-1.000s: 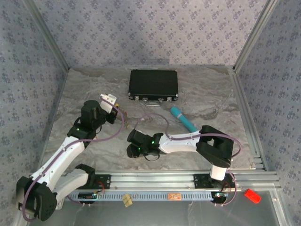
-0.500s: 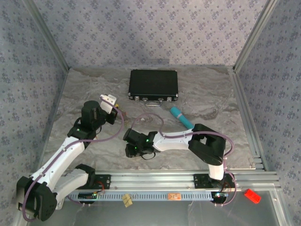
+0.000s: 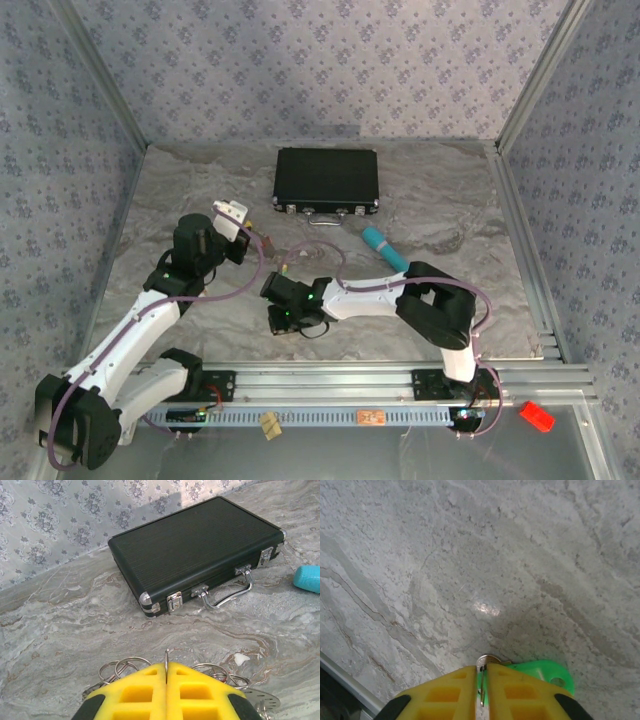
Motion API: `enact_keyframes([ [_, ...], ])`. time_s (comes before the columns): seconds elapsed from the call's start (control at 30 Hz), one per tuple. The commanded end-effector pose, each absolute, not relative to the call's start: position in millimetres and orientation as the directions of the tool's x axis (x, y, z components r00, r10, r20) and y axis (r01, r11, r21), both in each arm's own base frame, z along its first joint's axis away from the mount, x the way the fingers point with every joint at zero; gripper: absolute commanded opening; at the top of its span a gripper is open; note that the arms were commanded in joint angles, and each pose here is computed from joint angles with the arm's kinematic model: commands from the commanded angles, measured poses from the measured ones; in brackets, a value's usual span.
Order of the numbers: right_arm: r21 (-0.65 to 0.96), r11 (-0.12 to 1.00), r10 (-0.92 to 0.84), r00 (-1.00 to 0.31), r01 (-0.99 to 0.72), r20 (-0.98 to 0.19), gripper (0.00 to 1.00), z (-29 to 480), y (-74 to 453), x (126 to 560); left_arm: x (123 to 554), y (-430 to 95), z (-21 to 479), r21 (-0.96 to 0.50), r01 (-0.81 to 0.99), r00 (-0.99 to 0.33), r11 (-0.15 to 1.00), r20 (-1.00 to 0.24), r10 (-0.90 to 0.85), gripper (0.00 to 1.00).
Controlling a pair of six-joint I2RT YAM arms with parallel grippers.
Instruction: Put the keys on the keyring
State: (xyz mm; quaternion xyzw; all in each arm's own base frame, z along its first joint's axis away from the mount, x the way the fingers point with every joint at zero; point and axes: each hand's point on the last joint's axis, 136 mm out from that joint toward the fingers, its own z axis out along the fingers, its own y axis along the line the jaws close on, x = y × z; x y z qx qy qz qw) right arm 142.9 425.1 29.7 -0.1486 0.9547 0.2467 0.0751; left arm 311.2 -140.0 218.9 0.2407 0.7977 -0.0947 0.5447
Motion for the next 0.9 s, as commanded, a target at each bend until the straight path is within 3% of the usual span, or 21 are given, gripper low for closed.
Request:
enact_keyframes([
  [0.0,0.440,0.838,-0.257,-0.944,-0.324,-0.206,0.10,31.8,429.3,145.1,313.5,-138.0,239.6,0.121,0.467,-0.236,0.876,-0.937,0.256,0.00],
  [0.1,0.438,0.838,-0.248,-0.942,-0.326,-0.227,0.00,37.9,426.9,147.1,312.9,-138.4,239.9,0.123,0.470,-0.234,0.874,-0.937,0.258,0.00],
  [0.27,0.372,0.847,-0.285,-0.915,-0.380,-0.285,0.00,53.8,398.2,148.7,312.1,-139.7,241.1,0.128,0.479,-0.227,0.868,-0.938,0.264,0.00],
  [0.47,0.161,0.837,-0.428,-0.808,-0.523,-0.404,0.00,85.6,322.0,165.2,302.0,-157.6,251.6,0.131,0.577,-0.172,0.806,-0.946,0.276,0.00],
  [0.6,0.080,0.783,-0.502,-0.703,-0.617,-0.504,0.00,110.6,288.1,182.7,288.9,-174.2,257.3,0.147,0.661,-0.115,0.736,-0.949,0.292,0.00],
  [0.87,0.158,0.531,-0.471,-0.445,-0.833,-0.761,0.00,175.1,277.8,202.2,240.4,-219.8,251.7,0.212,0.860,0.040,0.464,-0.935,0.353,0.00],
])
